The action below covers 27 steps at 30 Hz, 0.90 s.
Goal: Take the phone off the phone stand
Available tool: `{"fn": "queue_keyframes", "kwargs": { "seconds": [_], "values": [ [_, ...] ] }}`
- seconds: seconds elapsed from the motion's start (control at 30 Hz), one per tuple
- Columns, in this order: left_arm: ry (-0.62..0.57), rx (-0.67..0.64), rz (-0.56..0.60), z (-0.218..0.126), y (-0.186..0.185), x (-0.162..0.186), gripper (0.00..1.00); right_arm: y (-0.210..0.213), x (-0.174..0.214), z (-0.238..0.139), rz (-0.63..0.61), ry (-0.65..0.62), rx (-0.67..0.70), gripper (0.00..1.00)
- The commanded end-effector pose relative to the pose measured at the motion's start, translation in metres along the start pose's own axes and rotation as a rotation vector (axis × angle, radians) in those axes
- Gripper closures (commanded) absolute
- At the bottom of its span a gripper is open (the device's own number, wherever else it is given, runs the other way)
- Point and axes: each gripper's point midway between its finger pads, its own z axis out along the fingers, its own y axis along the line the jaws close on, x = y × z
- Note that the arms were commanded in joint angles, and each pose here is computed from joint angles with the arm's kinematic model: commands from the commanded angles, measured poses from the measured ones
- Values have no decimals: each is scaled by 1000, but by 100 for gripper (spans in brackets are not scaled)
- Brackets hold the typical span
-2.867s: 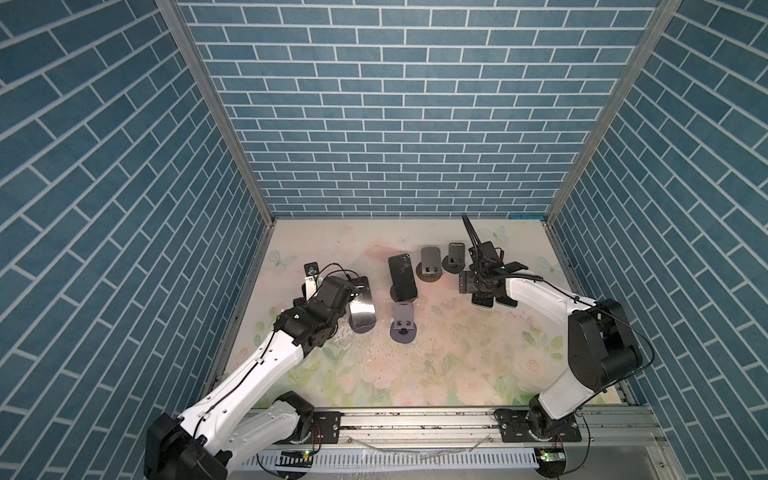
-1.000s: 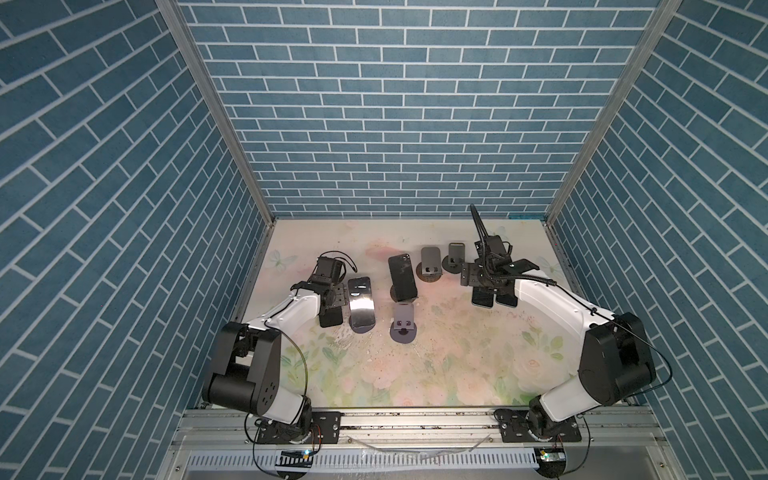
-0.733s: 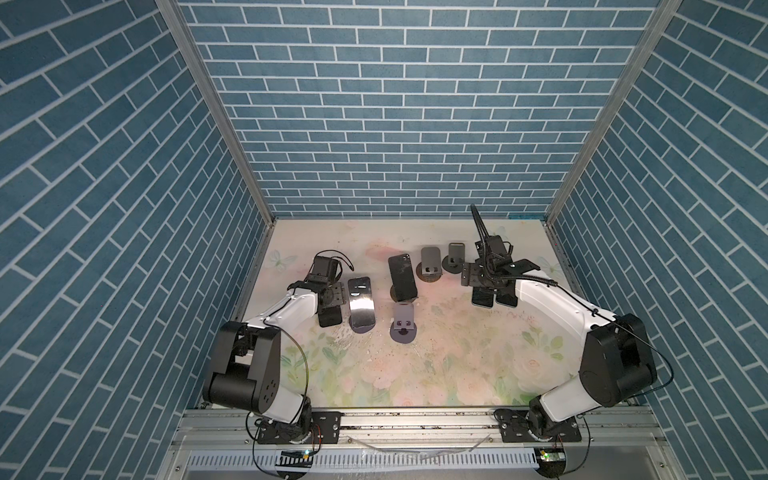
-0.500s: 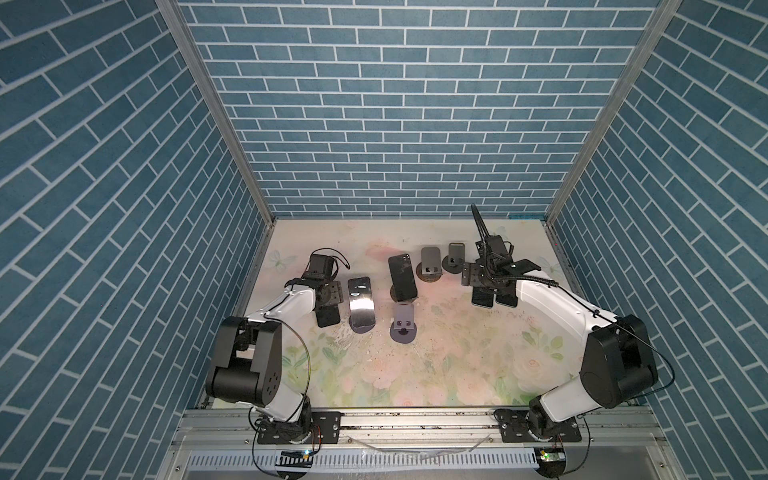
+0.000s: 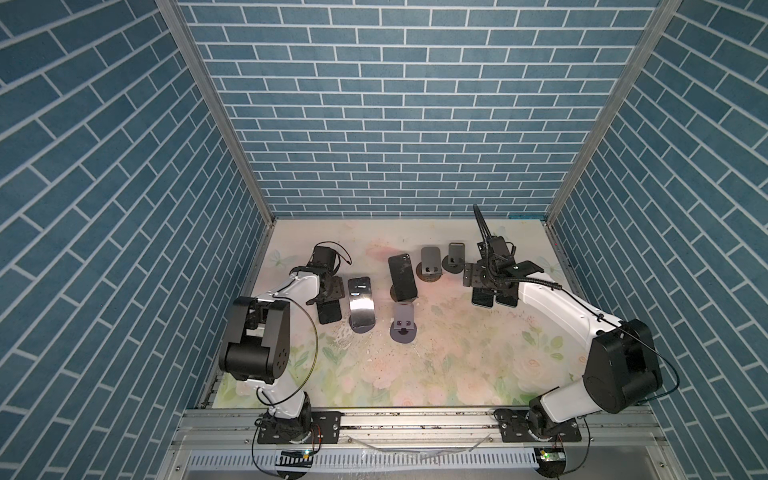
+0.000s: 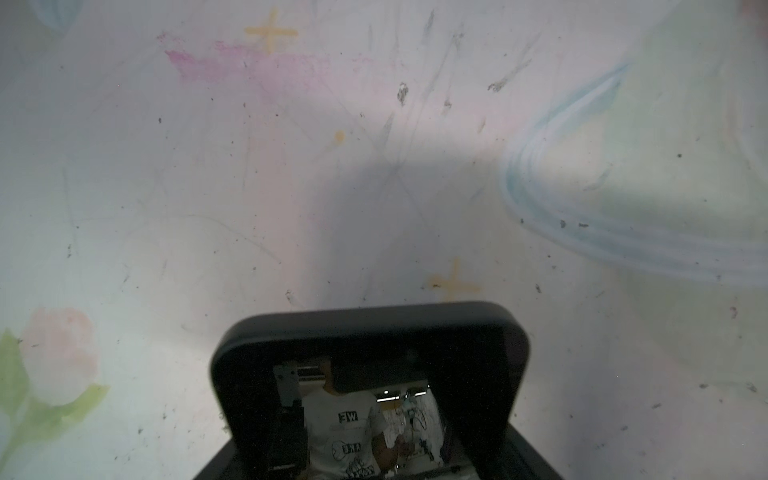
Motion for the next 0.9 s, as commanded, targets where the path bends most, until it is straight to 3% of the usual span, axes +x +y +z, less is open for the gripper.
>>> {"fn": "queue_keyframes", "kwargs": {
  "seconds": [0.0,0.57,0.87],
  "values": [
    [33,-23,-11,3,4,1,43,-8,6,-5,26,1,22,7],
    [116,-35,-3,25,4,9,42,-7,3,-4,24,-2,20,7],
    [143,-42,-2,31,5,13,37,-6,3,-2,21,2,22,7]
  ]
}}
